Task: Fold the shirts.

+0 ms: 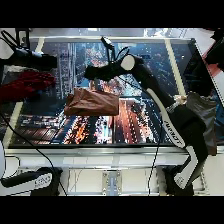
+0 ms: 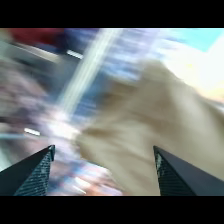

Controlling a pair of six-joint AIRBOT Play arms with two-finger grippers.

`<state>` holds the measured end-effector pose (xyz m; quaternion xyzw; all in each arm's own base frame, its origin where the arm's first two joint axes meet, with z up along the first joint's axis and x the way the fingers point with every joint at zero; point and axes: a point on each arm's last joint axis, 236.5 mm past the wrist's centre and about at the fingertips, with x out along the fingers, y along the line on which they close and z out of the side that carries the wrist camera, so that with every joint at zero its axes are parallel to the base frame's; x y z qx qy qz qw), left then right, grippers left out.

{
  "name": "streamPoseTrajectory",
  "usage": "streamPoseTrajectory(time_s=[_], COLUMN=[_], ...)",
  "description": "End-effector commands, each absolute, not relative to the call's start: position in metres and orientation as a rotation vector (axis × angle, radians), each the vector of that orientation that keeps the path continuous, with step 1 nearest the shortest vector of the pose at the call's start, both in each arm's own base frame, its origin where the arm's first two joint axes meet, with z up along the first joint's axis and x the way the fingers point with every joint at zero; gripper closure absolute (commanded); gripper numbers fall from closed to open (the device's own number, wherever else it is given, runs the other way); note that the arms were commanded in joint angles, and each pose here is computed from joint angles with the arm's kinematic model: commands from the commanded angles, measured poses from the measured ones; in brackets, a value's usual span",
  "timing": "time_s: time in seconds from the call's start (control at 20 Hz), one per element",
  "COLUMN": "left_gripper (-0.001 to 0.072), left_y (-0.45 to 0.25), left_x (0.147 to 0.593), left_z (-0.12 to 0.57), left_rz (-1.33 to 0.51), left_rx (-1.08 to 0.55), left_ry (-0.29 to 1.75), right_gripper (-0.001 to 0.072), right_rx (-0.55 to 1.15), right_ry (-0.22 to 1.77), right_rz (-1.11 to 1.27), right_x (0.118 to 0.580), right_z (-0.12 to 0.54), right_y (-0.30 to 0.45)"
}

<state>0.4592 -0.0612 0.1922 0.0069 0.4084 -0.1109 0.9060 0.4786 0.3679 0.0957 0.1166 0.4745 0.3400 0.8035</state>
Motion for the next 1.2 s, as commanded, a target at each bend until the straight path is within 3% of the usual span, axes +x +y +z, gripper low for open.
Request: streamPoseTrajectory(time_s=[0.0, 0.25, 0.65, 0.85, 0.9, 1.0, 1.05, 1.15], left_gripper=[0.0694, 0.0694, 0.0694, 0.0694, 0.0694, 0.0694, 0.0694, 0.0694], left_y=[-0.057, -0.057, -0.059, -0.059, -0.059, -0.059, -0.059, -0.059], left_x=[0.457, 0.457, 0.455, 0.453, 0.452, 0.452, 0.452, 0.451], left_z=[0.192, 0.192, 0.179, 0.169, 0.169, 0.169, 0.169, 0.168], left_rz=[-0.225, -0.225, -0.231, -0.231, -0.232, -0.232, -0.232, -0.236], left_rx=[0.02, 0.02, 0.012, 0.01, 0.01, 0.01, 0.01, 0.017], left_ry=[0.849, 0.85, 0.88, 0.904, 0.908, 0.907, 0.907, 0.911], right_gripper=[0.0019, 0.0018, 0.0018, 0.002, 0.0048, 0.0384, 0.065, 0.0693], right_rx=[0.034, 0.358, 0.766, 0.809, 0.808, 0.802, 0.818, 0.803], right_ry=[1.292, 1.48, 1.474, 1.454, 1.471, 1.475, 1.469, 1.425], right_rz=[0.45, 0.457, 0.723, 0.732, 0.734, 0.739, 0.752, 0.806], right_x=[0.478, 0.463, 0.449, 0.447, 0.441, 0.434, 0.433, 0.435], right_z=[0.031, -0.045, -0.083, -0.096, -0.099, -0.099, -0.094, -0.078], right_y=[0.237, 0.205, 0.296, 0.338, 0.345, 0.36, 0.366, 0.368])
